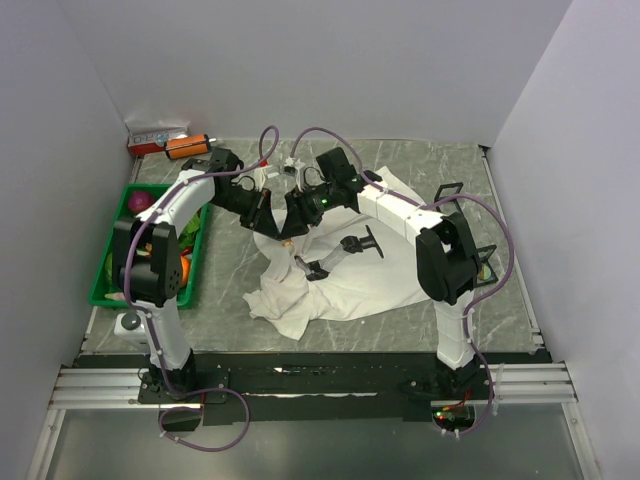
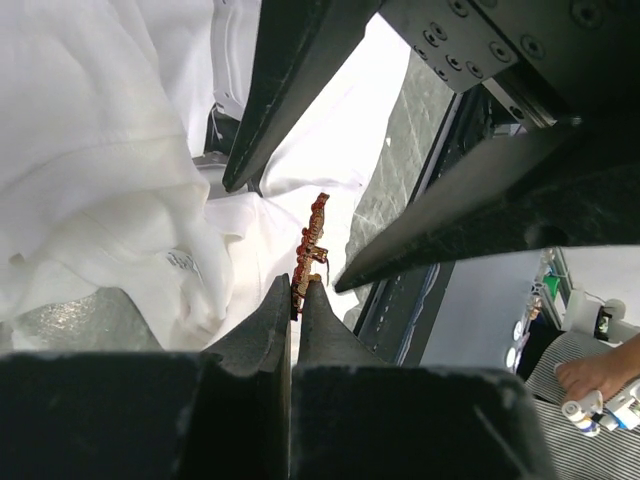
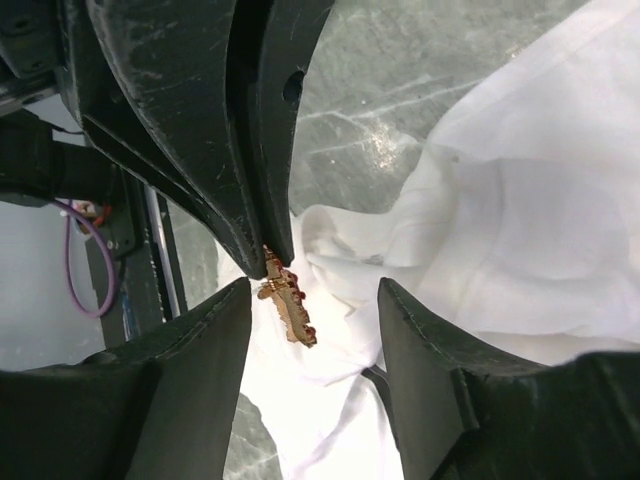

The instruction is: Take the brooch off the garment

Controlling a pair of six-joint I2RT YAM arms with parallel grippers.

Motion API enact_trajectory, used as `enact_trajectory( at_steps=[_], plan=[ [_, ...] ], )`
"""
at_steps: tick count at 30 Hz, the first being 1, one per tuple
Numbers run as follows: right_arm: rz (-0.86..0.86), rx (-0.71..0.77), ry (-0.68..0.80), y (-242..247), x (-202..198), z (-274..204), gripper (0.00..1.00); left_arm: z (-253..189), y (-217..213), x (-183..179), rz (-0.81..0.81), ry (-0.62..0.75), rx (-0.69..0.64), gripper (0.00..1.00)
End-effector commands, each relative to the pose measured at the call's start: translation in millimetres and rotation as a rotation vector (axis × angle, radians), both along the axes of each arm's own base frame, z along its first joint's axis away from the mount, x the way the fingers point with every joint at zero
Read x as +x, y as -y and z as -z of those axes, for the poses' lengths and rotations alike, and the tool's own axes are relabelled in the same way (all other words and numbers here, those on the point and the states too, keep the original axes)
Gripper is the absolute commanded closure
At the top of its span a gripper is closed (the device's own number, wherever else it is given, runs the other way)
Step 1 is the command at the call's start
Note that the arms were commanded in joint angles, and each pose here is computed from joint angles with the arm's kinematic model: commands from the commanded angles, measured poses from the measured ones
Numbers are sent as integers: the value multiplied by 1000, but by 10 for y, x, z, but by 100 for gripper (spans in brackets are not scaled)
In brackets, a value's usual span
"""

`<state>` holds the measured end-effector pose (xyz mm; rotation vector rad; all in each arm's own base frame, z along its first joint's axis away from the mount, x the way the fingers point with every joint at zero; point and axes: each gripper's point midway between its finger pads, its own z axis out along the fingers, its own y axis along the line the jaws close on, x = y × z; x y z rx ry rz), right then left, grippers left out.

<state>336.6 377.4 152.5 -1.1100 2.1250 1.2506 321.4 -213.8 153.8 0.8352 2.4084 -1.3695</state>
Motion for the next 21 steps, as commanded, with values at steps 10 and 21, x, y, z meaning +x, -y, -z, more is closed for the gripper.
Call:
enact_trajectory(
  at_steps=[10,21],
  plan=[
    [-37,23,-5,-94,-61,44,47,-307,68,31,16,128,-14,99],
    [-83,17,45,-68,-71,68,60,-361,116,-21,46,104,-66,99]
  ],
)
